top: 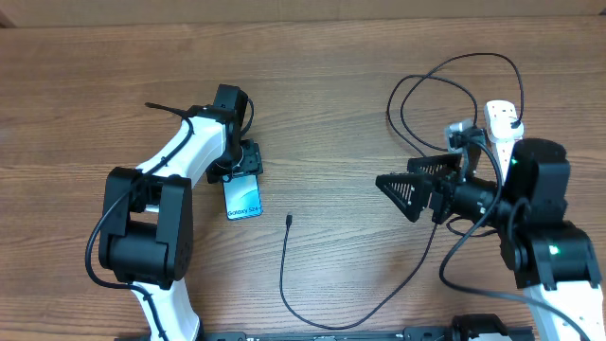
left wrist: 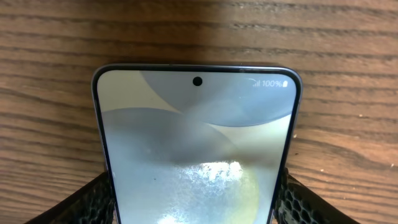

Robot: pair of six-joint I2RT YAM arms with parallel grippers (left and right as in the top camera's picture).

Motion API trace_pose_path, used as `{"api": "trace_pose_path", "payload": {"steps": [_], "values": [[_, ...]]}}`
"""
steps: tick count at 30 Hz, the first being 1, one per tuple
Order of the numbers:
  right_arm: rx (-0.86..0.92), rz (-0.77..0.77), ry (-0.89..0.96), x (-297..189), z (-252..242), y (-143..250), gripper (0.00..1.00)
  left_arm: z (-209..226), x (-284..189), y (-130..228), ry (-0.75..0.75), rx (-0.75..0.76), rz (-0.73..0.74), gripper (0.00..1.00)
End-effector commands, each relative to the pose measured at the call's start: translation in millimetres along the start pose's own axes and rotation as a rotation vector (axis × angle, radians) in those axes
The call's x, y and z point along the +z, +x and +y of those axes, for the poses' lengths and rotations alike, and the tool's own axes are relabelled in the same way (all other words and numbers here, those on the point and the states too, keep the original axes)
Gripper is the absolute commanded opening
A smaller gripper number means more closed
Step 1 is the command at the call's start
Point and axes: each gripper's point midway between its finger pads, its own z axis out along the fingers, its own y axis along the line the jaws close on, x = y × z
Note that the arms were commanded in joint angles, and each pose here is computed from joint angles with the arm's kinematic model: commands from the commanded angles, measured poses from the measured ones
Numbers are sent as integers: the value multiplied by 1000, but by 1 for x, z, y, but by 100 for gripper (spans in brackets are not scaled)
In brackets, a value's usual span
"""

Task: Plug charger to phone and switch on socket
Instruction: 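Raise the right arm and move the right gripper toward the phone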

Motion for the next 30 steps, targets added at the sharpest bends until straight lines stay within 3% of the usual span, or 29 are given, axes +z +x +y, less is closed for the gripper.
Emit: {"api": "trace_pose_path", "payload": {"steps": [1, 13, 23, 30], "values": [[39, 39, -46, 6, 3, 1, 100, -15, 26, 29, 110, 62, 131, 61], [399, 351, 31, 52, -64, 72, 100, -33, 17, 32, 303, 113, 175, 59], [412, 506, 8, 108, -70, 108, 93, -54, 5, 37, 476, 163, 200, 60], [408, 509, 73, 156, -63, 119, 92, -60, 2, 39, 514, 167, 209, 60]]}}
